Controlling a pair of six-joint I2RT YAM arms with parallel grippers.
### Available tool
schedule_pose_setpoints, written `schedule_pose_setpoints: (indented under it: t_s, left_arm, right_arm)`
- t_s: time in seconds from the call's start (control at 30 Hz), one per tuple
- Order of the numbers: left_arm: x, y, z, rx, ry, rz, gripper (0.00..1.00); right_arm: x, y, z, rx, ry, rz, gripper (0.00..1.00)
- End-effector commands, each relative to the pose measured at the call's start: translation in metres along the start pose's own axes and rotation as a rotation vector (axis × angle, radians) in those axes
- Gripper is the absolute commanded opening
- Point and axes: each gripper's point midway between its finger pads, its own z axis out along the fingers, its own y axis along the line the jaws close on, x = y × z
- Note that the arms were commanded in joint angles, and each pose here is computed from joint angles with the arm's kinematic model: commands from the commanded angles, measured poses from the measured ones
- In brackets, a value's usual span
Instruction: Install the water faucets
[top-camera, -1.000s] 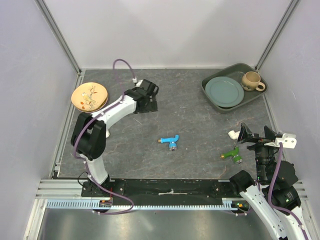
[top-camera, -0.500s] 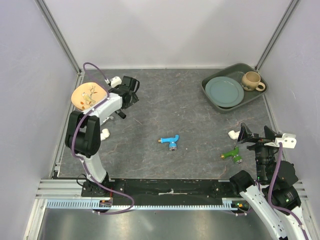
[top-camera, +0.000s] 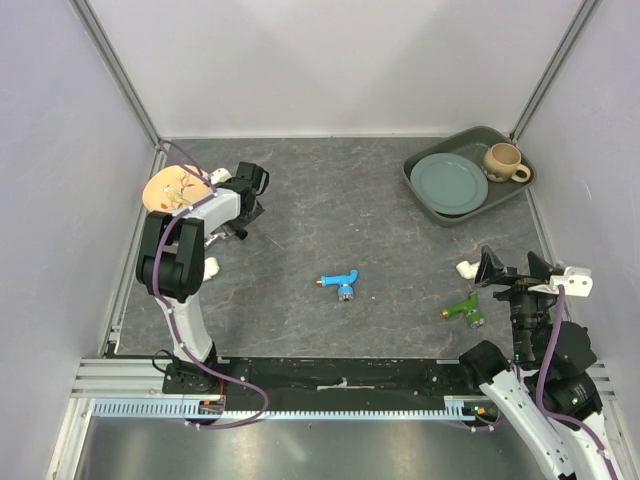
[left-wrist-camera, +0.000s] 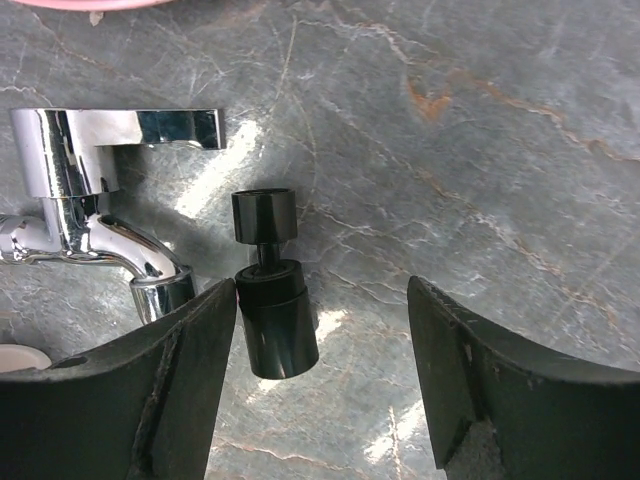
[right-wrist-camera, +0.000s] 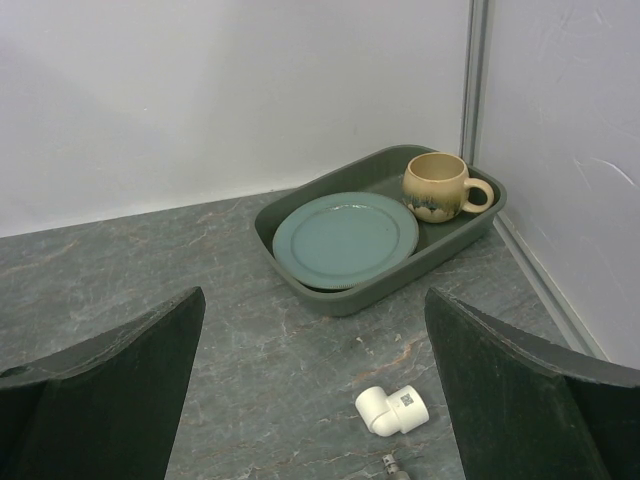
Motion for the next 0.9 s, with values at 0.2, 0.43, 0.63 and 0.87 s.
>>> schedule_pose_setpoints:
  t_s: [0.2,0.43,0.63,0.87]
  left_arm:
    - [0.009,0.004,0.018,-0.027,0.012,-0.042,0.67]
    - [0.015,0.004,0.016,-0.008,0.034,-0.027,0.52]
    - [0.013,-0.003,0.001,0.095,0.041,0.006,0.2]
    - [-0.005,-0.021,-0.048,0.346,0.003,0.2,0.02]
  right_arm:
    - [-0.009,0.002,-0.001,-0.014,-0.028,0.008,0.98]
    - [-0.009,0.002,0.0,-0.017,-0.027,0.007,0.98]
    - [-0.008,0.004,-0.001,-0.027,-0.027,0.006,0.98]
    - [-0.019,0.018,-0.004,-0.111,-0.04,0.021,0.98]
